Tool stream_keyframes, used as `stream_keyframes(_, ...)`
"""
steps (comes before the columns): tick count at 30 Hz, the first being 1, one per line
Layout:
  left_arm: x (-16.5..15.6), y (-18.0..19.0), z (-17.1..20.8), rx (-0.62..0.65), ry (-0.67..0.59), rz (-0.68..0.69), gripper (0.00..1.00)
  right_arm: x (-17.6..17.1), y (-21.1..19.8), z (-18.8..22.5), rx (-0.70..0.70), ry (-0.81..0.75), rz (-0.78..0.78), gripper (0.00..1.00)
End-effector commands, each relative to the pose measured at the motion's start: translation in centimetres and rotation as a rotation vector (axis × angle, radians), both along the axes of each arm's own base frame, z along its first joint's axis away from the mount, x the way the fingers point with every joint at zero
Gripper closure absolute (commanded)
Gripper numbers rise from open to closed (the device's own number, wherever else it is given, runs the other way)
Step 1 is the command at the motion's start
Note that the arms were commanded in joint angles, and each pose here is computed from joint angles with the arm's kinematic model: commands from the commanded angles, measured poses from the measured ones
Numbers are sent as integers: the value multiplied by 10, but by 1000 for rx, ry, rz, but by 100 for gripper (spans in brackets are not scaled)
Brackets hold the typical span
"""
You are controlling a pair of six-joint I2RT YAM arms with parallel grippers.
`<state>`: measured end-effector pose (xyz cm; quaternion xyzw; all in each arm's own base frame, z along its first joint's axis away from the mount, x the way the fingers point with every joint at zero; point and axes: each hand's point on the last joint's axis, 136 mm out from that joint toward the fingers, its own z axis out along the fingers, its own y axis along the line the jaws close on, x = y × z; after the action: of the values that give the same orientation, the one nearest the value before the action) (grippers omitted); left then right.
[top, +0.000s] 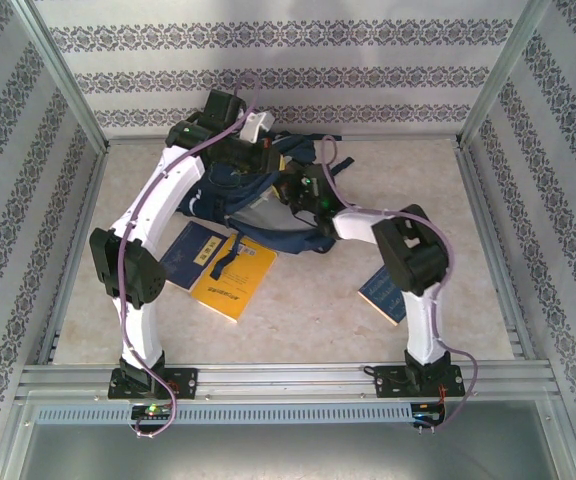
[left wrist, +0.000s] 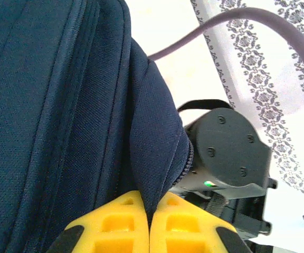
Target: Pack the student bag
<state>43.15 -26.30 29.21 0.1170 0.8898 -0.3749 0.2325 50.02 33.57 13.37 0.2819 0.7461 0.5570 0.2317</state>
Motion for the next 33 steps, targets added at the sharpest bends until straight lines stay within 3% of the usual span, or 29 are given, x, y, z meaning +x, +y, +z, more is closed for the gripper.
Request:
stream_keyframes(1,-4,-12,56,-118,-128,-60,100,19,25,7,-3,-64,-8,67)
stream_keyframes(5,2,-8,52,-103,-127,-46,100,17,29,14,-82,-105,15,45)
stream_keyframes(13,35,22,33,-64,-94,79,100,-11,-7,37,-296,-149,122,29)
stream_keyframes(21,53,25,21,-85,-70,110,100,-66,-71,32,-610,-71,171,25)
stream_keyframes(27,58,18,-1,-77,-34,85,98,-119,-160,36,-879,-10,18,31)
stream_keyframes(30,50,9,-18,-63,-3,49,94,-145,-207,30,-933,50,-60,31)
stream_keyframes(33,38,1,-38,-31,15,20,91,-179,-274,-7,-934,219,-185,28)
